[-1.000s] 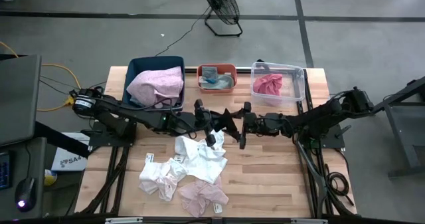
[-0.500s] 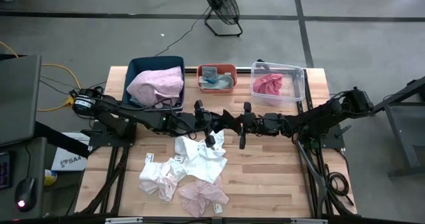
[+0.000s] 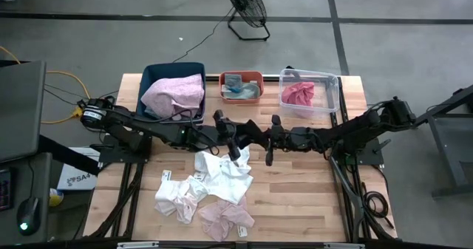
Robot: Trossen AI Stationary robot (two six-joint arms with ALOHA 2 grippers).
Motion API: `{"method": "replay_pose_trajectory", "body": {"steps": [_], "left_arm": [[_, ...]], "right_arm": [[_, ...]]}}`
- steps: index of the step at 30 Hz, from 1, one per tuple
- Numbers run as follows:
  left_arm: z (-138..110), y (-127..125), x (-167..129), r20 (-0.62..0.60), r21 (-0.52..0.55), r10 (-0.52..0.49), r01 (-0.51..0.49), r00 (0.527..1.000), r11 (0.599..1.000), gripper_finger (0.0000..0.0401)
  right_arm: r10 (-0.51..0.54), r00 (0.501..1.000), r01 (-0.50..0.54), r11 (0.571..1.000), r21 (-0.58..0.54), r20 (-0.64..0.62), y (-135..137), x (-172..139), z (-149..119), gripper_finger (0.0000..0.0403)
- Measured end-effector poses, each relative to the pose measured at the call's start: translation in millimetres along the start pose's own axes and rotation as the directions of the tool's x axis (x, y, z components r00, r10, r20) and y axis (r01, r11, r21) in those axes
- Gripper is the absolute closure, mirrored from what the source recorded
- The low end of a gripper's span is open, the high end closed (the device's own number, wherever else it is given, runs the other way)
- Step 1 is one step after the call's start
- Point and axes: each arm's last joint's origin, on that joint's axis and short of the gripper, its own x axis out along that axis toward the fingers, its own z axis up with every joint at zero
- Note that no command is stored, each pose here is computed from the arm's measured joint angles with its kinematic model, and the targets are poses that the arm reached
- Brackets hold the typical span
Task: Pick & Place Cloths
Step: Put the black sock into the orange bin
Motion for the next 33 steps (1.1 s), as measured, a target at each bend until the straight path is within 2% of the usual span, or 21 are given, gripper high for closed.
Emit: {"method": "replay_pose_trajectory", "body": {"steps": [4,8,17,23,29,33], "left_arm": [[0.8,3.0,-0.5,0.014,-0.001,0.099,-0.099,0.995,0.995,0.0144],[2.5,6.0,-3.7,0.008,0.031,0.135,-0.136,0.991,0.990,0.0119],[14.4,17.6,-21.7,-0.008,0.039,0.177,-0.176,0.984,0.984,0.0114],[16.6,26.7,-36.6,-0.069,-0.008,0.186,-0.187,0.980,0.982,0.0114],[10.6,30.4,-41.0,-0.134,-0.047,0.199,-0.207,0.971,0.977,0.0114],[7.6,30.5,-41.3,-0.162,-0.071,0.185,-0.199,0.969,0.977,0.0114]], "right_arm": [[-0.049,0.998,0.049,0.999,-0.005,-0.028,-2.2,-1.7,-1.7,0.0397],[-0.093,0.995,0.093,0.996,-0.014,-0.044,-7.8,-4.8,1.6,0.0397],[-0.168,0.982,0.168,0.986,-0.004,-0.086,-38.2,-11.2,13.7,0.0397],[-0.216,0.971,0.215,0.976,-0.019,-0.099,-58.4,-9.5,20.1,0.0397],[-0.340,0.918,0.332,0.941,-0.073,-0.204,-86.8,3.4,44.0,0.0398],[-0.415,0.890,0.409,0.910,-0.074,-0.189,-110.6,4.8,62.0,0.0398]]}}
